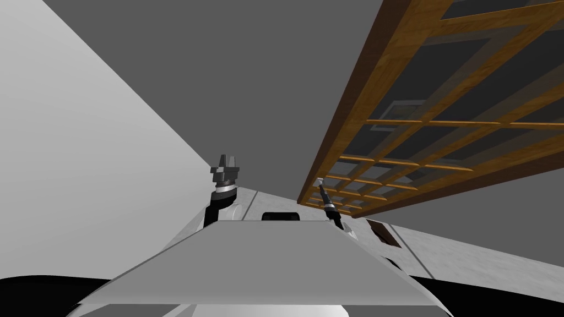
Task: Pull the door open
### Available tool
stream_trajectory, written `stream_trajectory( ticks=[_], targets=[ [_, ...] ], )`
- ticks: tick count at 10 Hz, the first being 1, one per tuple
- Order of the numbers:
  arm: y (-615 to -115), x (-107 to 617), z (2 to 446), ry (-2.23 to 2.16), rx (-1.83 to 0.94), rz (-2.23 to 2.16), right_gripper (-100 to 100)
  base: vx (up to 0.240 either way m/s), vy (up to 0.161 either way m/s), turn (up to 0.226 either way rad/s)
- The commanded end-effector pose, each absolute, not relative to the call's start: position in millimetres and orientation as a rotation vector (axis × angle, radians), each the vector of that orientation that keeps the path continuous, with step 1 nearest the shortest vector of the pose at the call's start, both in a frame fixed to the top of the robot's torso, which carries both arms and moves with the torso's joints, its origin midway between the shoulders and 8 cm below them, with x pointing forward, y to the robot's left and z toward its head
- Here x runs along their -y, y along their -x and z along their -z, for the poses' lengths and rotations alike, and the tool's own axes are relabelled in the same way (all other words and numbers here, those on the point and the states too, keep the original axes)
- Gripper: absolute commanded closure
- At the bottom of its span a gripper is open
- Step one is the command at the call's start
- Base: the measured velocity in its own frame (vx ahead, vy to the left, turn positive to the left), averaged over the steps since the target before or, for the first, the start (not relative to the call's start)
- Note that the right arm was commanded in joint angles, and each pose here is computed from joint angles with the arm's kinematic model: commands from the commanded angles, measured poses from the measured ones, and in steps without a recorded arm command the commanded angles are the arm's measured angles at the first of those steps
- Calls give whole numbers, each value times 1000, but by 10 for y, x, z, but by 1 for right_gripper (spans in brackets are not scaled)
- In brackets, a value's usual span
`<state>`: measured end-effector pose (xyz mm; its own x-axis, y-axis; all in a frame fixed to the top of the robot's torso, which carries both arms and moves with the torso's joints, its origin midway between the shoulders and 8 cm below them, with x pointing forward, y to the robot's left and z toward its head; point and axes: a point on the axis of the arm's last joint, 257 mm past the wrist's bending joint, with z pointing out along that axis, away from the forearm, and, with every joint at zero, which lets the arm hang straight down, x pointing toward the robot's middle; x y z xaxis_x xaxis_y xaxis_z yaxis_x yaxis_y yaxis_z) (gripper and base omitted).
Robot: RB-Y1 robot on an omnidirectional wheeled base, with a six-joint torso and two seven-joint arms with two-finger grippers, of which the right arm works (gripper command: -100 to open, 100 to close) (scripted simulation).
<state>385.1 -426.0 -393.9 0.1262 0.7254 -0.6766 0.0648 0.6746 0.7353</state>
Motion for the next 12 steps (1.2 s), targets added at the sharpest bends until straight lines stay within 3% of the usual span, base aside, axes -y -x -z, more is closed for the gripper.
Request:
stream_trajectory(
  ticks=[1,12],
  targets=[
    [-3845,4270,3942,-701,-1390,-523,-100,-14,17,-5],
    [-3736,4402,3966,-473,-1480,-260,-100,-17,22,-9]
  ],
)
